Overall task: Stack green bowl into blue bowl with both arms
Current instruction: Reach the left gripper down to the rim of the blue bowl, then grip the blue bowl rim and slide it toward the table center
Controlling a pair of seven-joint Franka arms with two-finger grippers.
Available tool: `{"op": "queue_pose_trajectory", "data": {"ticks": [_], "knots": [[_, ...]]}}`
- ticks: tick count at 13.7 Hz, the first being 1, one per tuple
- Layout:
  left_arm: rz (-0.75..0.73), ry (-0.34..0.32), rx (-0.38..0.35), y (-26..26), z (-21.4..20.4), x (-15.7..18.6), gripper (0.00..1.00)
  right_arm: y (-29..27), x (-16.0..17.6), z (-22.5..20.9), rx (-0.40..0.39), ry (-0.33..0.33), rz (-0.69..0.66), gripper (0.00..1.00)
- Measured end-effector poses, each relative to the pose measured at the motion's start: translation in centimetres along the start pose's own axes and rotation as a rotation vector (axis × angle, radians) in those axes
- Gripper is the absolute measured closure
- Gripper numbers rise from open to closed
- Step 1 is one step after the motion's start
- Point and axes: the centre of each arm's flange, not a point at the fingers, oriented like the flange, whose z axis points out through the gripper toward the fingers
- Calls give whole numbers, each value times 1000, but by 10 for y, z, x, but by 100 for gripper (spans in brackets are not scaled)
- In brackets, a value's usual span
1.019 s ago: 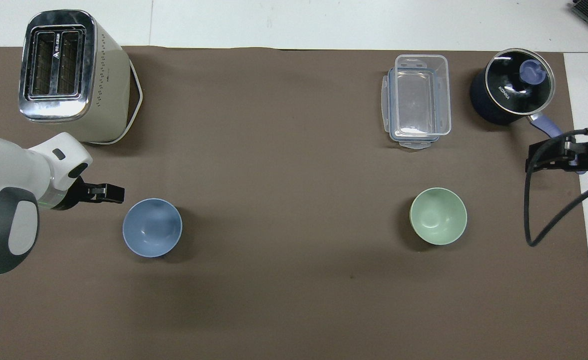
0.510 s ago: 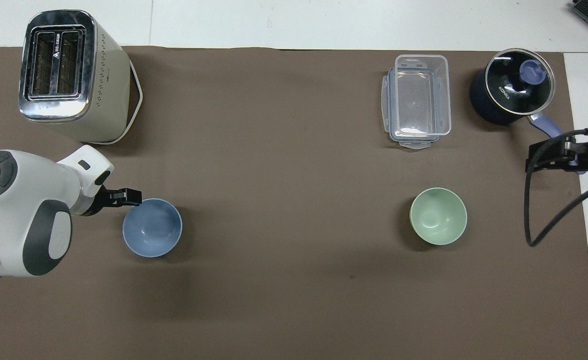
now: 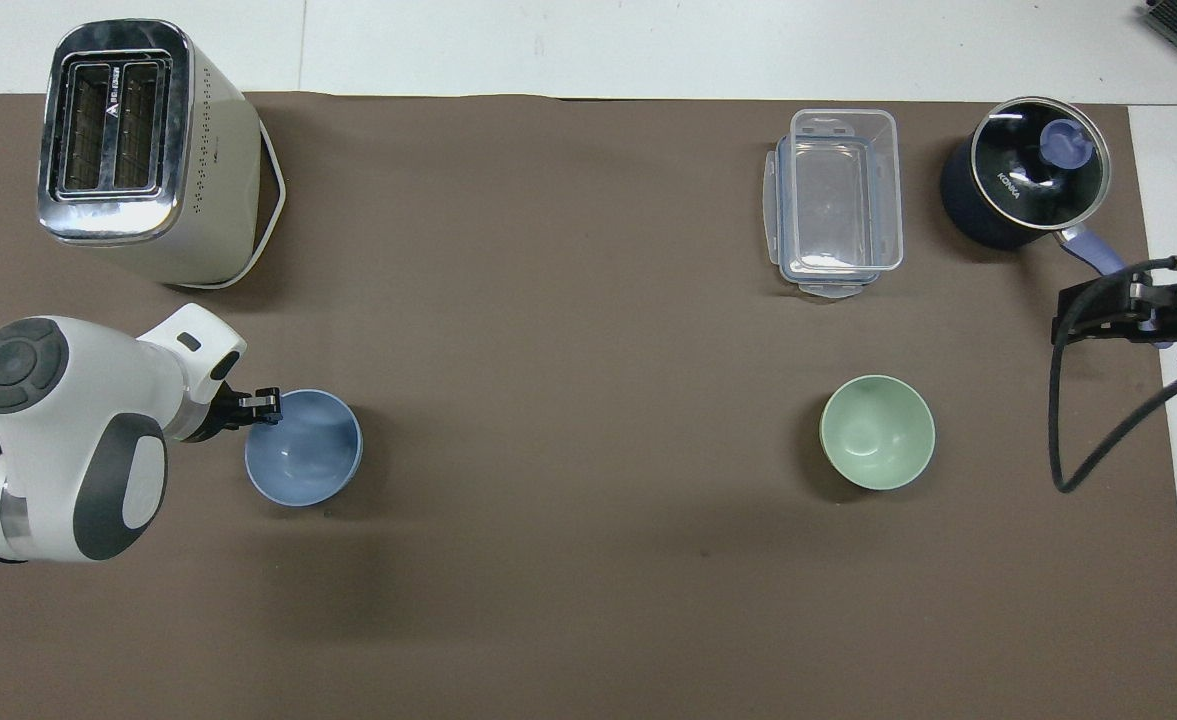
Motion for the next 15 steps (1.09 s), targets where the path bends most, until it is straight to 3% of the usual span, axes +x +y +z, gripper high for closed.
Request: {"op": "queue_pose_trajectory", "data": {"ticks": [1, 3, 10, 15], "knots": [[-2, 1, 0, 0, 0, 0, 75, 0, 0, 0, 0, 0, 0, 0], [-4, 7, -3, 1, -5, 3, 95, 0, 0, 0, 0, 0, 0, 0], [7, -14, -1, 17, -47, 22, 96, 0, 0, 0, 0, 0, 1, 0], [-10, 13, -8, 37, -82, 31, 96, 1, 0, 0, 0, 0, 2, 0]]}}
